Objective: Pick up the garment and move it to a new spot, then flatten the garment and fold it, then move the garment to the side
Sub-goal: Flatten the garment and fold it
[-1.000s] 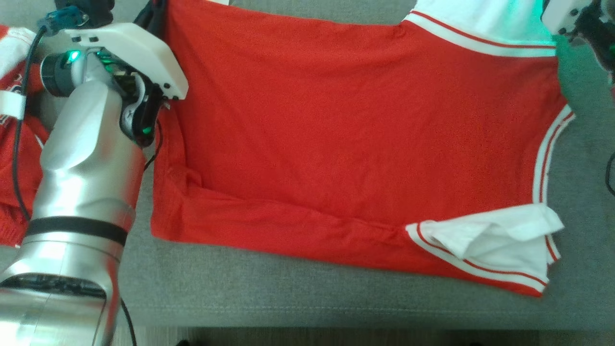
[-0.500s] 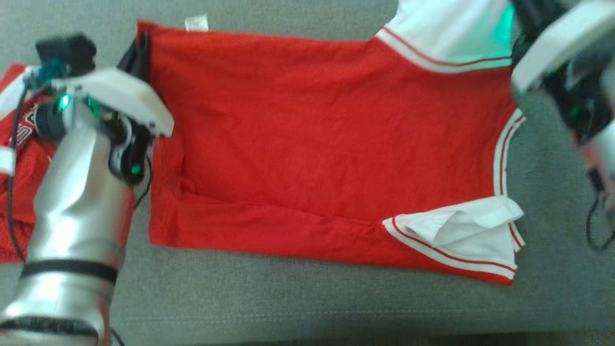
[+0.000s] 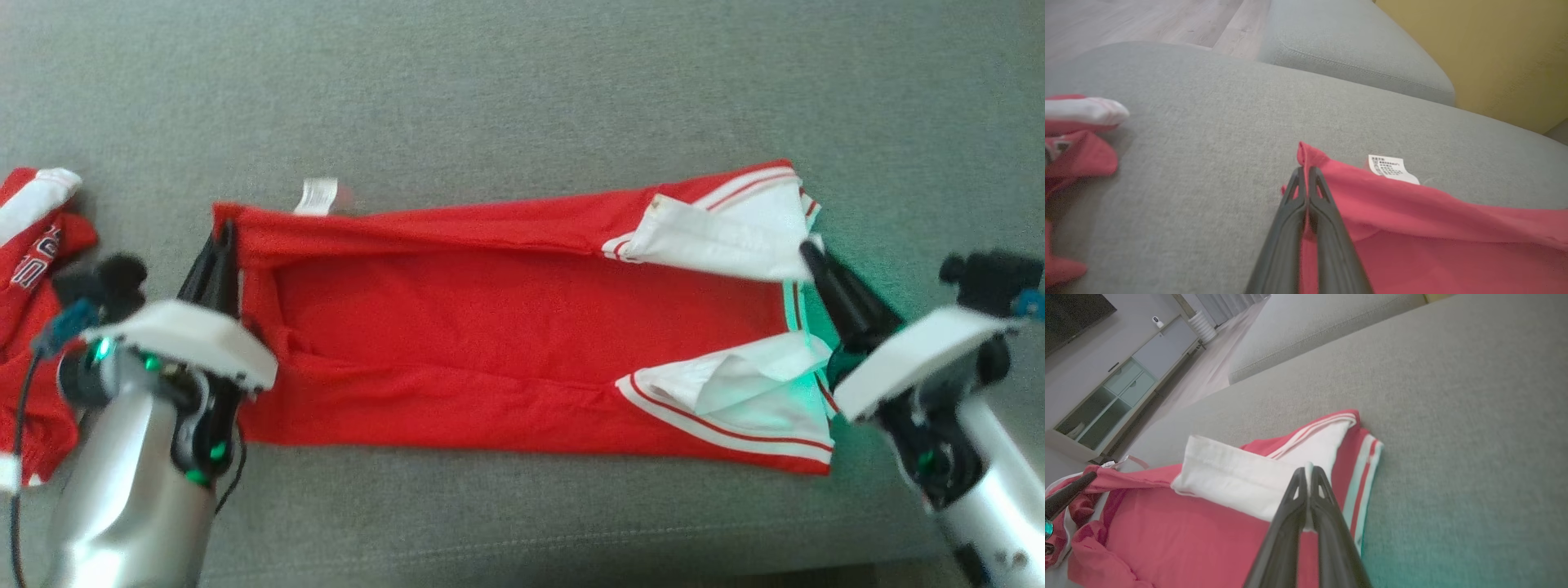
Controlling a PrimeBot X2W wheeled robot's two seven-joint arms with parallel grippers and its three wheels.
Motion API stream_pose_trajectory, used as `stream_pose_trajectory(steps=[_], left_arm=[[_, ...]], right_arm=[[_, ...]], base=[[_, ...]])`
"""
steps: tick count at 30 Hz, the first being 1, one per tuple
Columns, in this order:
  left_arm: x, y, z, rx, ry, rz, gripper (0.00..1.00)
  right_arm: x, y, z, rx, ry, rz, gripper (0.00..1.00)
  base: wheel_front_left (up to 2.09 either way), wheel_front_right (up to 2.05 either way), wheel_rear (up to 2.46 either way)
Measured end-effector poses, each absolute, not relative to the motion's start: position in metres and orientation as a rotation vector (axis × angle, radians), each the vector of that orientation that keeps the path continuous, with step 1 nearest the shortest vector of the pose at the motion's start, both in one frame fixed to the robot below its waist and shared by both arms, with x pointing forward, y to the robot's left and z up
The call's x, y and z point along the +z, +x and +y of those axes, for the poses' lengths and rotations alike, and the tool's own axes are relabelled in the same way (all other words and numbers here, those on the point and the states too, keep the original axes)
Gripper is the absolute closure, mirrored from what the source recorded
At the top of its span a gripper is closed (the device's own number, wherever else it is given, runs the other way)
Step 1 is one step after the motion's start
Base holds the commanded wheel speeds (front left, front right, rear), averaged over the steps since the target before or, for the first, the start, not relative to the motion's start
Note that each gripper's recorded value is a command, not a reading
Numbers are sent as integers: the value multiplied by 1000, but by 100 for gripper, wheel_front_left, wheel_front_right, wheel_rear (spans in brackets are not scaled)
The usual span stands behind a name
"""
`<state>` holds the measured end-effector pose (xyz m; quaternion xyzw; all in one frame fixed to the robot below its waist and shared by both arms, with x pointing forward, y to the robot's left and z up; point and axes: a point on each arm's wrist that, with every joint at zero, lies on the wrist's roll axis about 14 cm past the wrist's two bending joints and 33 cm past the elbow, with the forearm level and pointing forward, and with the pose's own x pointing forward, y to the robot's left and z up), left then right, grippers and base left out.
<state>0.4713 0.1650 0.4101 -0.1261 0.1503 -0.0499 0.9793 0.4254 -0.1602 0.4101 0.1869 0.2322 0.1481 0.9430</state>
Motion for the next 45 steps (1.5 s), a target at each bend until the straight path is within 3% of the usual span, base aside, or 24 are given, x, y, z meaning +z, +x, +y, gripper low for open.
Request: stream_pose_trajectory(steps=[8,9,10,12,16,29,45], left_arm=[[390,433,168,-57,-300,382,100],[388,429,167,-55,-304,391,73],[386,426,168,-48,-308,401,0],[384,421,169,-42,-308,411,0],[391,415,177,6,-245,368,0],[468,397,160,1,-31,60,0],[487,387,150,-28,-17,19,0]], right_arm=[[393,384,-165,215,458,520,100],[390,379,-164,211,462,535,100],[387,375,-161,209,469,545,82],[385,368,-157,205,478,555,0],[393,363,-162,181,433,511,0],[497,384,-182,105,185,93,0],[499,372,-172,112,176,117,0]], base=[[0,0,0],[0,0,0],[0,0,0],[0,0,0],[0,0,0],[0,0,0],[0,0,0]])
